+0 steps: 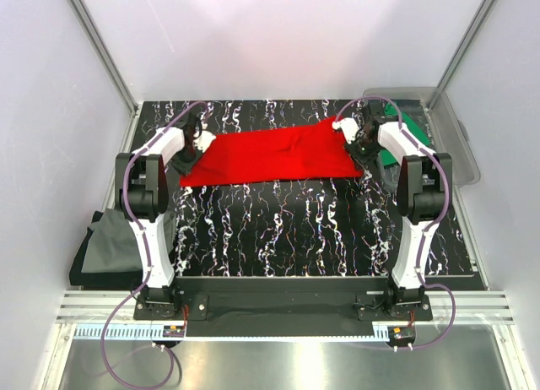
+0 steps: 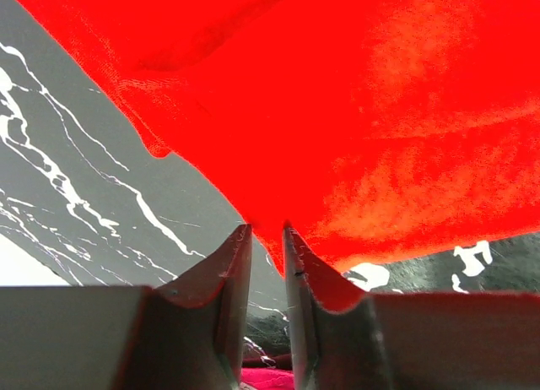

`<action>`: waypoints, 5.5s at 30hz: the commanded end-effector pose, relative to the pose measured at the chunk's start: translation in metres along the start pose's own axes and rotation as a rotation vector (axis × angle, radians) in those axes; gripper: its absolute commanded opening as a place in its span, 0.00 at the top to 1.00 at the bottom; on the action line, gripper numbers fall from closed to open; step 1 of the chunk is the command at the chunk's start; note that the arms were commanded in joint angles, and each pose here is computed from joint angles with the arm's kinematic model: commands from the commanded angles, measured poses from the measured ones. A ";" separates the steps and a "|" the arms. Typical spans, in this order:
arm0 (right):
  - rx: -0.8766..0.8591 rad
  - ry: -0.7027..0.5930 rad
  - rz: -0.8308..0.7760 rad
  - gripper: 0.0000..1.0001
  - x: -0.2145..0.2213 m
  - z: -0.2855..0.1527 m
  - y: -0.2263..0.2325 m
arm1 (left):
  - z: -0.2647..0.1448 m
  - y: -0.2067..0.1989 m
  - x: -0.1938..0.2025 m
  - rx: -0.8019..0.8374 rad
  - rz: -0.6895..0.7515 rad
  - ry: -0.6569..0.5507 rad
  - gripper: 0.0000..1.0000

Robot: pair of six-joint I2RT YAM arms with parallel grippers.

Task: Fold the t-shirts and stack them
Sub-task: Fold the tshirt

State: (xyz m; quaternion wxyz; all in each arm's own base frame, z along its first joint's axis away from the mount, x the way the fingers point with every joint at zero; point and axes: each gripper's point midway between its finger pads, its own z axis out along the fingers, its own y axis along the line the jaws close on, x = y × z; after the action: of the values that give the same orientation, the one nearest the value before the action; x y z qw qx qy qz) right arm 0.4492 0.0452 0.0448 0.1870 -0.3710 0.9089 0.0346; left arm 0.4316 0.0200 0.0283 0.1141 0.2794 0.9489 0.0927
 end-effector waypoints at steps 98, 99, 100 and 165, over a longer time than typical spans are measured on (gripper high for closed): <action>0.176 -0.468 -0.057 0.71 -0.271 0.020 0.027 | -0.222 -0.312 0.074 0.717 0.840 -0.005 0.51; 0.174 -0.454 -0.049 0.71 -0.267 0.020 0.028 | -0.219 -0.309 0.073 0.691 0.847 -0.008 0.51; 0.179 -0.446 -0.036 0.71 -0.264 0.015 0.028 | -0.211 -0.308 0.076 0.680 0.849 0.010 0.51; 0.096 -0.234 -0.031 0.70 -0.183 0.068 0.018 | -0.082 -0.341 0.056 0.487 0.873 0.095 0.57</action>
State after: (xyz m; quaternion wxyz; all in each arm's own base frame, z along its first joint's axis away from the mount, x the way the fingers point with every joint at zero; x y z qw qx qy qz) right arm 0.5807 0.1966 0.0691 0.3298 -0.3547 0.8740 0.0398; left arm 0.1796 -0.2360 0.0265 -0.0596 0.6566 0.7470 -0.0858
